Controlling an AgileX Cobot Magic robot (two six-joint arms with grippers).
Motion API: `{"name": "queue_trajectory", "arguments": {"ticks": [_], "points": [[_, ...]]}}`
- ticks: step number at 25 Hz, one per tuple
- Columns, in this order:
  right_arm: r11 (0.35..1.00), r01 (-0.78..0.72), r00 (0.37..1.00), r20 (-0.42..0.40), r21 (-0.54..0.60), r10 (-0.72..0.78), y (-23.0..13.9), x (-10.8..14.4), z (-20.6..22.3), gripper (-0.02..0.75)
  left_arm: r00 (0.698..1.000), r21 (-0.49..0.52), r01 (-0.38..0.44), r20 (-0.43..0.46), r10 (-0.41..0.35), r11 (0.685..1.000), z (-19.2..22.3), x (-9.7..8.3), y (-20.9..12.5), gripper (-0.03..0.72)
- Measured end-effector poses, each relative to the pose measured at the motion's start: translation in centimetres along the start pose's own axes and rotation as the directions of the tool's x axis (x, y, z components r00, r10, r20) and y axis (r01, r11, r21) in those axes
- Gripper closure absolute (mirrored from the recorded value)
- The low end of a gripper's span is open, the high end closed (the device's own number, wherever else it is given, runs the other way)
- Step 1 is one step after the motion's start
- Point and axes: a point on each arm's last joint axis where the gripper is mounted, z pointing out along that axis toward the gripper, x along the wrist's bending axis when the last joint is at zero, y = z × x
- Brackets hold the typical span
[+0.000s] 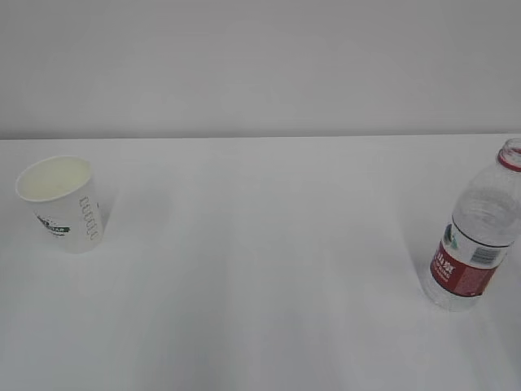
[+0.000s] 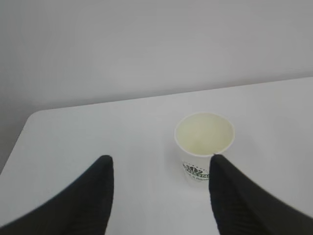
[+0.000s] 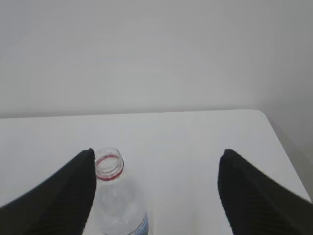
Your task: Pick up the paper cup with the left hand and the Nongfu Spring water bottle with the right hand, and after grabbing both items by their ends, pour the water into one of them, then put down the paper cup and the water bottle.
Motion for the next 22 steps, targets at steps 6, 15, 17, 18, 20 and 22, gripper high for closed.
{"name": "queue_trajectory", "arguments": {"ticks": [6, 15, 17, 18, 20, 22], "points": [[1.000, 0.007, 1.000, -0.004, -0.010, -0.007, 0.4, 0.1, 1.6, 0.150, 1.000, -0.029, -0.005, 0.006, 0.005, 1.000, 1.3, -0.1, 0.0, 0.235], [1.000, 0.012, 1.000, -0.013, -0.018, -0.012, 0.9, 0.3, 4.4, 0.150, 0.995, -0.097, -0.025, 0.090, 0.034, 0.995, 3.8, -1.4, 0.7, 0.235], [1.000, 0.006, 1.000, -0.015, -0.007, -0.006, 0.8, 0.3, 4.8, 0.150, 0.995, -0.076, -0.028, 0.095, 0.035, 0.997, 4.2, -1.5, 0.5, 0.235], [1.000, -0.009, 1.000, -0.020, -0.002, 0.009, 0.7, 0.4, 4.9, 0.150, 0.995, -0.070, -0.029, 0.096, 0.035, 0.997, 4.3, -1.5, 0.5, 0.235], [1.000, -0.027, 0.999, -0.025, 0.003, 0.027, 0.7, 0.4, 5.2, 0.150, 0.995, -0.057, -0.030, 0.096, 0.035, 0.998, 4.4, -1.5, 0.4, 0.235], [0.999, -0.033, 0.999, -0.028, -0.008, 0.033, 0.8, 0.5, 5.3, 0.150, 0.995, -0.048, -0.004, 0.100, 0.008, 0.999, 4.4, -1.5, 0.3, 0.239]]}}
